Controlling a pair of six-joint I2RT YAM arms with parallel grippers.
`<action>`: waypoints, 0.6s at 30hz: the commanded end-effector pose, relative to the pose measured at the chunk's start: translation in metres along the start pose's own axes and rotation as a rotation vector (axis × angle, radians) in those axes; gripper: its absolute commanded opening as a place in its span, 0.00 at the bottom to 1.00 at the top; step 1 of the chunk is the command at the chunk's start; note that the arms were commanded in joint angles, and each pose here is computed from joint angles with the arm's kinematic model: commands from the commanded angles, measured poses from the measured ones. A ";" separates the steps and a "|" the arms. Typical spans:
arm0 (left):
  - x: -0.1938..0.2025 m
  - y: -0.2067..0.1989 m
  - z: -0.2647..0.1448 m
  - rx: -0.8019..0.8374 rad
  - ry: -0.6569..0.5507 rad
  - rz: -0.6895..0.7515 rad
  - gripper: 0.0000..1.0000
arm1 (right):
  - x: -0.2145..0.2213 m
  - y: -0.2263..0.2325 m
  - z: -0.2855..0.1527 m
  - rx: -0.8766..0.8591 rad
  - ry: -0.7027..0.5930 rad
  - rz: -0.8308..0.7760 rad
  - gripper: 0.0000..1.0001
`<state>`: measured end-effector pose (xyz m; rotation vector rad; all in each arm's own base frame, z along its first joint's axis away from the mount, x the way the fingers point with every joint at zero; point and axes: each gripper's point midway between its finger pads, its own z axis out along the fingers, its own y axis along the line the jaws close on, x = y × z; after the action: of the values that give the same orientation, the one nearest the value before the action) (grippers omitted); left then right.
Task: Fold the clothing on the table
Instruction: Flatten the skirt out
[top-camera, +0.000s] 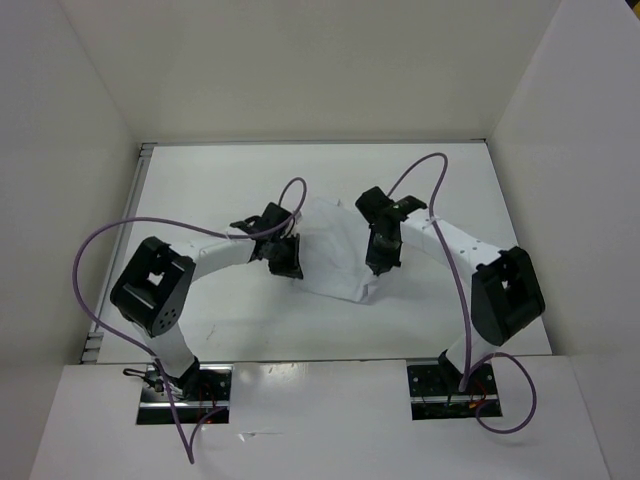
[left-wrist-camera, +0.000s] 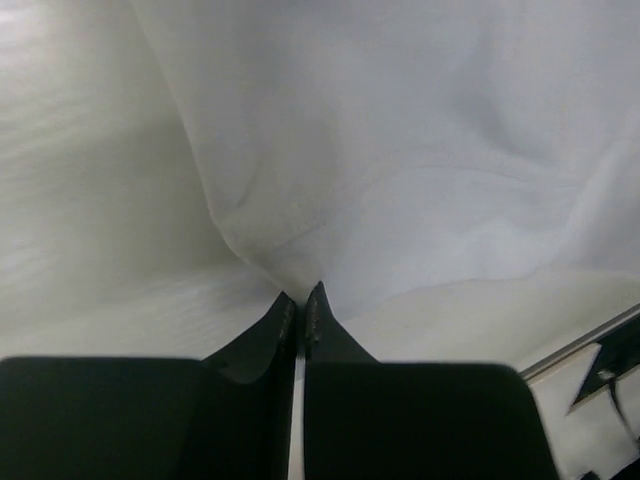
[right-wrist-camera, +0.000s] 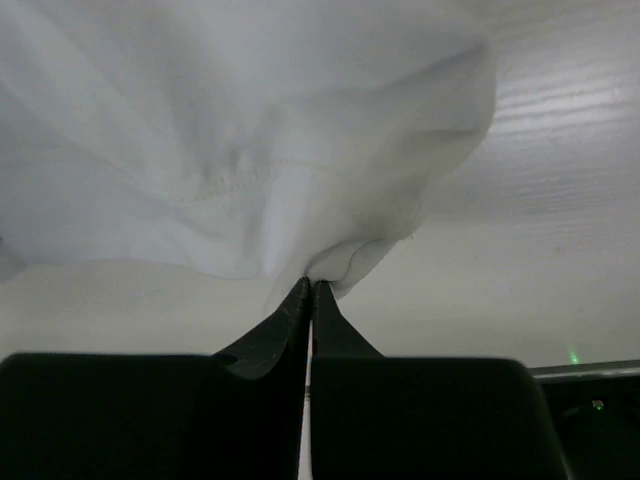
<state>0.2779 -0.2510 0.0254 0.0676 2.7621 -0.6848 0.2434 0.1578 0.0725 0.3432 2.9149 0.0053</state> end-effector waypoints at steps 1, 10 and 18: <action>-0.073 -0.025 -0.067 0.020 -0.201 0.079 0.00 | -0.053 0.012 -0.055 -0.113 -0.195 0.056 0.00; -0.196 -0.008 -0.177 0.003 -0.511 0.116 0.00 | -0.192 -0.021 -0.142 -0.183 -0.540 0.163 0.00; -0.254 -0.003 -0.195 0.117 -0.577 0.120 0.00 | -0.256 -0.012 -0.197 -0.295 -0.728 0.118 0.00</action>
<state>0.4417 -0.1711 0.2540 0.0094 2.1989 -0.7235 0.4157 0.1143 0.2890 0.4038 2.2452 0.3320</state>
